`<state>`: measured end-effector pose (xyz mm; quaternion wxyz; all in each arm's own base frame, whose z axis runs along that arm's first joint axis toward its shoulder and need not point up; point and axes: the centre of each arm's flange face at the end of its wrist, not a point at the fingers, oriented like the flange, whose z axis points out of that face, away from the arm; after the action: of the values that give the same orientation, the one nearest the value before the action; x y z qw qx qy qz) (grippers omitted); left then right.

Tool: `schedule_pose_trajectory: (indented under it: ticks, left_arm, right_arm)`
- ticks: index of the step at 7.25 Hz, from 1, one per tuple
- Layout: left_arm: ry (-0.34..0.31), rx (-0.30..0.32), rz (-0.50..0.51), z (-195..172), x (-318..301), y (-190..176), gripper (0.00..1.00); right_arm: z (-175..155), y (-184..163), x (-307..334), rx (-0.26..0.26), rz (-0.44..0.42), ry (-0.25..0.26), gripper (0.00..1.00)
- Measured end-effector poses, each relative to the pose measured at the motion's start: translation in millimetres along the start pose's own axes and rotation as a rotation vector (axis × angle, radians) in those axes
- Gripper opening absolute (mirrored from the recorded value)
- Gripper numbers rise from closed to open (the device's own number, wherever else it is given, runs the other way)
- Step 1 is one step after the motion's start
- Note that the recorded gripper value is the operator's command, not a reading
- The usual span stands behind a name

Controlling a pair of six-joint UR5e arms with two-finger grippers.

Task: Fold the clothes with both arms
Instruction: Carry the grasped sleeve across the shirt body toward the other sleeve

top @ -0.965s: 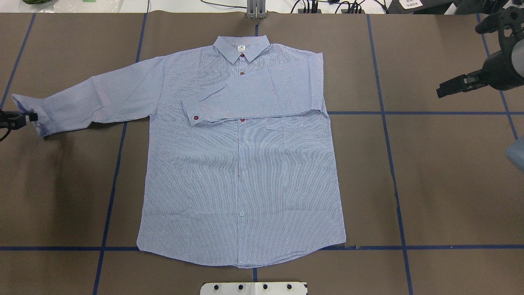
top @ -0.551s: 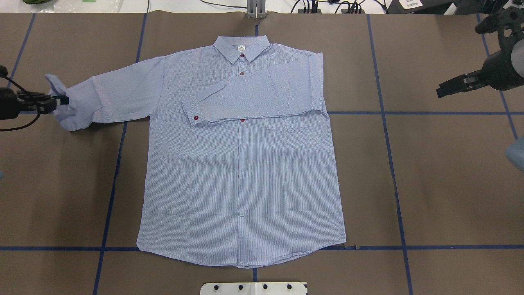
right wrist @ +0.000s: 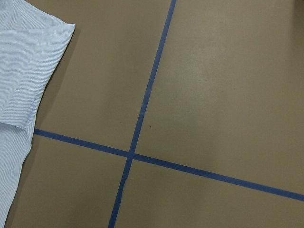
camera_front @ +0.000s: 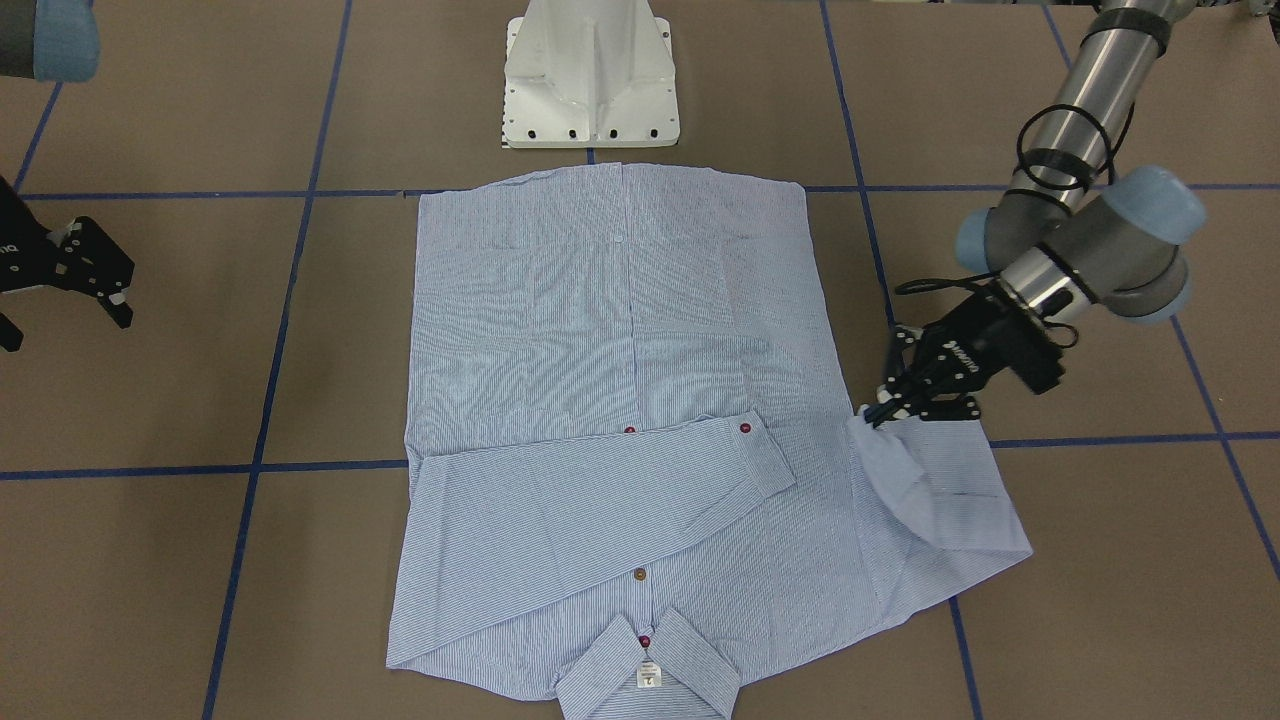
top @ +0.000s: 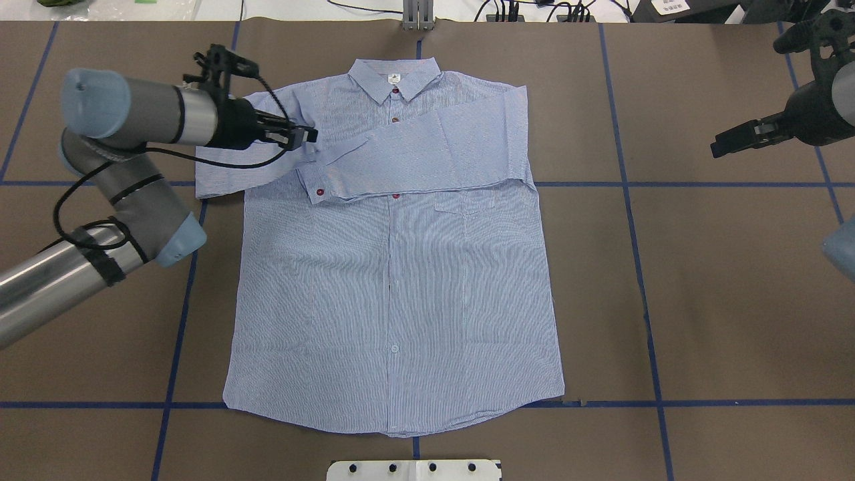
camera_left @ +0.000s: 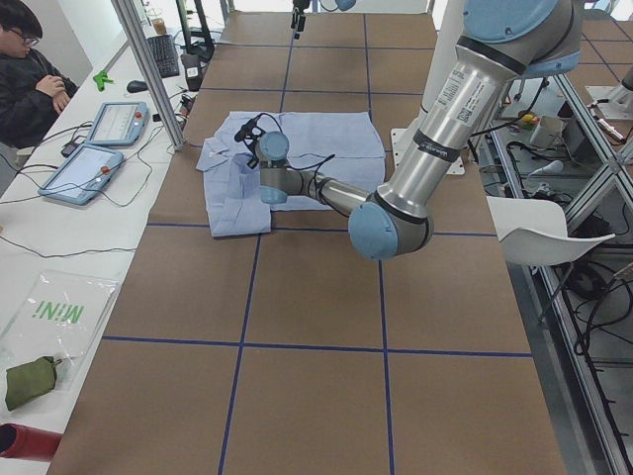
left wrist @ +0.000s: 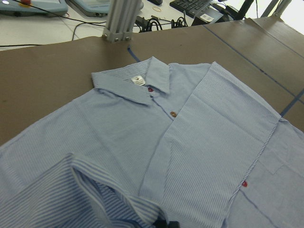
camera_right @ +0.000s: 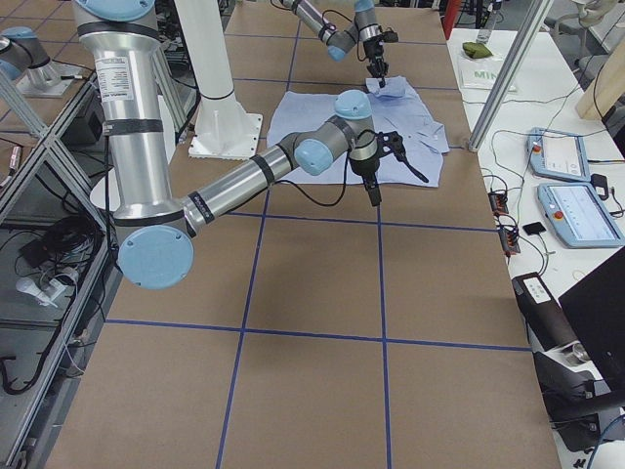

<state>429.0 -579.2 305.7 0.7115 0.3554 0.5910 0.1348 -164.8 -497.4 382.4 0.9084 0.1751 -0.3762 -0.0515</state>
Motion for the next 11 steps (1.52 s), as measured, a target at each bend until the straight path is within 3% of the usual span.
schedule_pose_trajectory:
  ticks: [2, 4, 6, 7, 8, 10, 11]
  left_arm:
    - [-0.041, -0.018, -0.093, 48.6, 79.1, -46.6, 0.0]
    - [-0.073, -0.022, -0.122, 79.7, 128.3, -47.1, 0.0]
    - [-0.06, -0.031, -0.127, 95.3, 158.4, -38.3, 0.0]
    - [-0.059, -0.037, -0.134, 102.7, 174.8, -36.8, 0.14]
    - [-0.071, -0.045, -0.144, 110.4, 190.1, -35.5, 0.99]
    - [-0.083, -0.051, -0.186, 118.5, 204.7, -27.7, 1.0]
    - [-0.105, -0.026, -0.203, 121.7, 208.5, -23.4, 1.0]
  right_arm:
    - [0.2, -0.8, -0.7, 0.001, 0.001, 0.0, 1.0]
    - [0.3, -1.0, -1.0, 0.001, 0.001, 0.0, 1.0]
    - [0.1, -1.5, -1.3, 0.003, 0.0, 0.001, 1.0]
    - [0.1, -1.6, -1.4, 0.003, 0.0, 0.001, 1.0]
    - [0.5, -1.7, -1.2, 0.002, 0.001, 0.001, 1.0]
    - [3.5, -1.5, 0.3, -0.003, 0.003, 0.004, 1.0]
    - [3.5, -1.4, 0.2, -0.003, 0.01, 0.004, 1.0]
